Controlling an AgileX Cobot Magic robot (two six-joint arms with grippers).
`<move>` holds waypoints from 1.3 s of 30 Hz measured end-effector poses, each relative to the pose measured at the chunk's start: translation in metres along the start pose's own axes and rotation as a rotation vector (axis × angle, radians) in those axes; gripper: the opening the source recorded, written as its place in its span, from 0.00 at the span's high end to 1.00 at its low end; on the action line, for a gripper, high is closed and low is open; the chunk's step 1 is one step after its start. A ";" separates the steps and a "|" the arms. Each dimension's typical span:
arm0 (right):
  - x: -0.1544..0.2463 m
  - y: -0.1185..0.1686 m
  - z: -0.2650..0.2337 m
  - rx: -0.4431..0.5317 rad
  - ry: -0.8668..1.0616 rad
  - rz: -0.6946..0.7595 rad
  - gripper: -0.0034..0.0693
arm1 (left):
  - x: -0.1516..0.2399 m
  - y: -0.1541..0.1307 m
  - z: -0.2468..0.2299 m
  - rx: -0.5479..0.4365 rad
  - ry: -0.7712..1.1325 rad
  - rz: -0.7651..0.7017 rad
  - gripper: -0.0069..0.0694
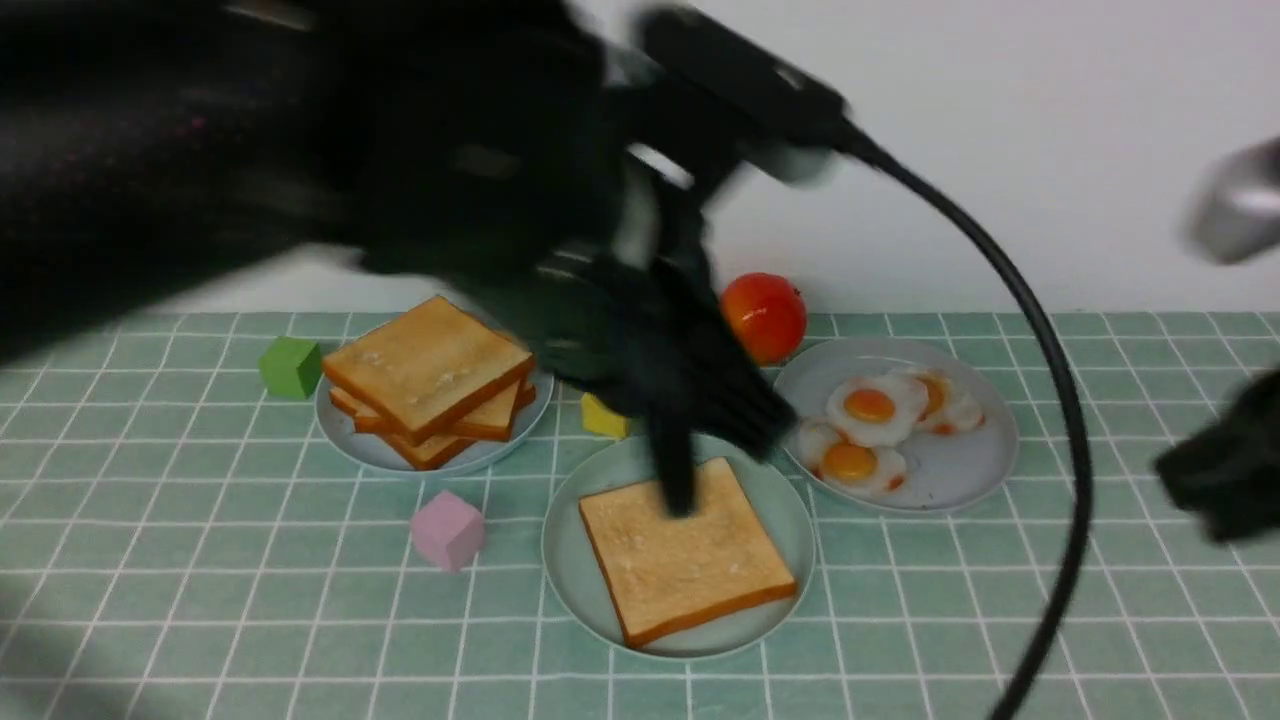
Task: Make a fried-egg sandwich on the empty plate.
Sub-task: Use the right arm to grab a fried egg
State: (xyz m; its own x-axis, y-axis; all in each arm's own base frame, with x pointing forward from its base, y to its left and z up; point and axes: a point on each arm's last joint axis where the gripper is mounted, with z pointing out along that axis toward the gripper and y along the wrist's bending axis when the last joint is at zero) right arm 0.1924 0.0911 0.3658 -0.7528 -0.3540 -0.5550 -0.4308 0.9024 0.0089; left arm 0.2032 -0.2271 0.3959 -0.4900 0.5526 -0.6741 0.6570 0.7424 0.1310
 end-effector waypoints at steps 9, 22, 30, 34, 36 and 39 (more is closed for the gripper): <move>-0.031 -0.064 0.109 -0.024 0.033 0.405 0.81 | 0.090 0.011 -0.084 0.149 -0.335 -0.106 0.93; -0.038 -0.105 0.226 -0.159 -0.060 0.855 0.41 | 0.128 0.015 -0.116 0.225 -0.733 -0.146 0.93; -0.053 -0.115 0.261 -0.184 -0.079 0.938 0.38 | 0.128 0.014 -0.113 0.224 -0.715 -0.144 0.93; -0.050 -0.116 0.270 -0.184 -0.059 0.945 0.38 | 0.128 0.014 -0.111 0.223 -0.707 -0.144 0.93; -0.049 -0.116 0.271 -0.184 -0.053 0.944 0.38 | 0.128 0.014 -0.111 0.223 -0.707 -0.144 0.93; -0.050 -0.117 0.271 -0.176 -0.062 0.944 0.38 | 0.128 0.014 -0.111 0.223 -0.706 -0.144 0.93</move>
State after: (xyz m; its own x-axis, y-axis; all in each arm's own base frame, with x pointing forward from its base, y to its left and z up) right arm 0.4151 0.0697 0.1668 -0.8019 0.5180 -0.2979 0.2673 0.7568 0.5965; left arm 0.0859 -0.1037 0.3923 -0.1452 0.0264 -0.9890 0.7515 0.6532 -0.0929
